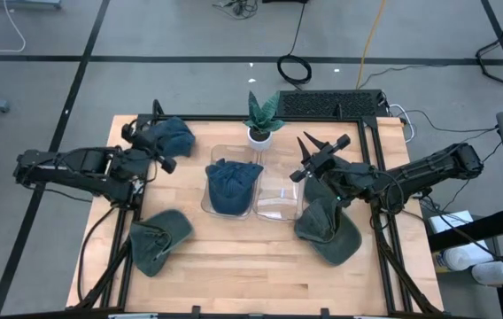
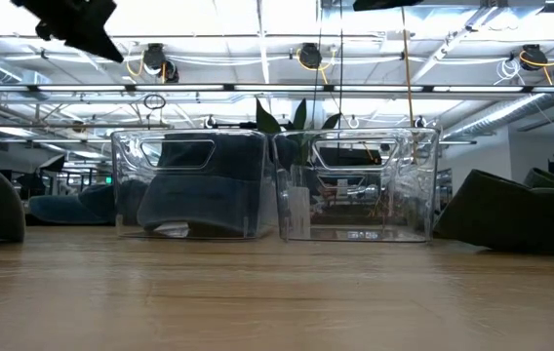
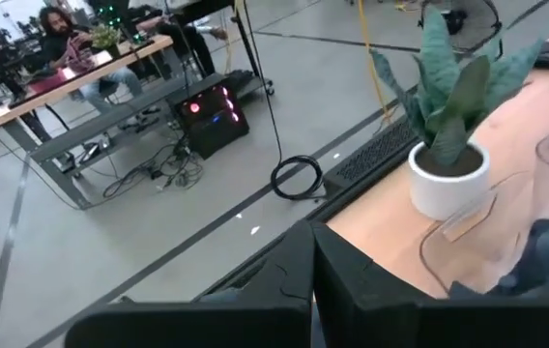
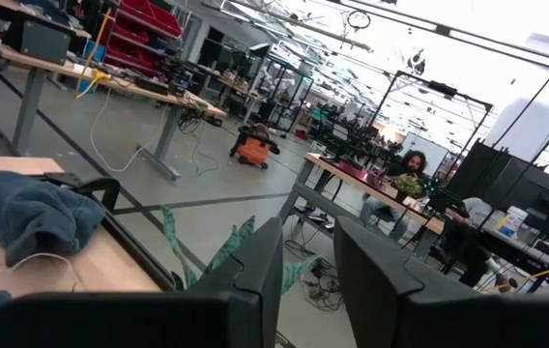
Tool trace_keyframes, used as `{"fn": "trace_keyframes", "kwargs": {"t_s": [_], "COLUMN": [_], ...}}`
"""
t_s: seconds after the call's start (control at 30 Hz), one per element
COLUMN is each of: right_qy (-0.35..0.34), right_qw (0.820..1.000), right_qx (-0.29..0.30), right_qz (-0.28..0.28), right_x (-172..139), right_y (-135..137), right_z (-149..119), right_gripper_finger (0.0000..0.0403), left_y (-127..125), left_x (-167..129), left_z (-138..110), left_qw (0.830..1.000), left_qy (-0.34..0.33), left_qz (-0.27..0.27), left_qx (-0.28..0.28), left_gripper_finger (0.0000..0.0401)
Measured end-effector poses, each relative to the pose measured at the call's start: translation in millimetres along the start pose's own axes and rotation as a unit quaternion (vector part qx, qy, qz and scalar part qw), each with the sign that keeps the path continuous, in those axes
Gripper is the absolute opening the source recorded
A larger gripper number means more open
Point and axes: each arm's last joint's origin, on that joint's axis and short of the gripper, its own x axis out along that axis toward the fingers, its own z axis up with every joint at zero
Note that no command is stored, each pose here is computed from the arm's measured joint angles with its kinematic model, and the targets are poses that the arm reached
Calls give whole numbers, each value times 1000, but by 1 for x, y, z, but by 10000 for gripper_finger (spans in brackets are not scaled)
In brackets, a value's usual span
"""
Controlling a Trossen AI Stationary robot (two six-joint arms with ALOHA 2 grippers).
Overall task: Pick & Place hat
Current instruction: Put the blue cap into the left transparent bin
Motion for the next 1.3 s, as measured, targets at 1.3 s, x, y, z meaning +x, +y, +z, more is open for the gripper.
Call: {"fn": "trace_keyframes", "kwargs": {"t_s": [1.3], "right_qy": [3], "right_qw": [999], "right_qx": [33], "right_qz": [1], "right_x": [0], "right_y": [1], "right_z": [-1], "right_gripper_finger": [156], "left_y": [26], "left_x": [10], "left_z": [-43], "left_qw": [991], "left_qy": [3], "left_qz": [99], "left_qx": [-93], "left_gripper_finger": [161]}}
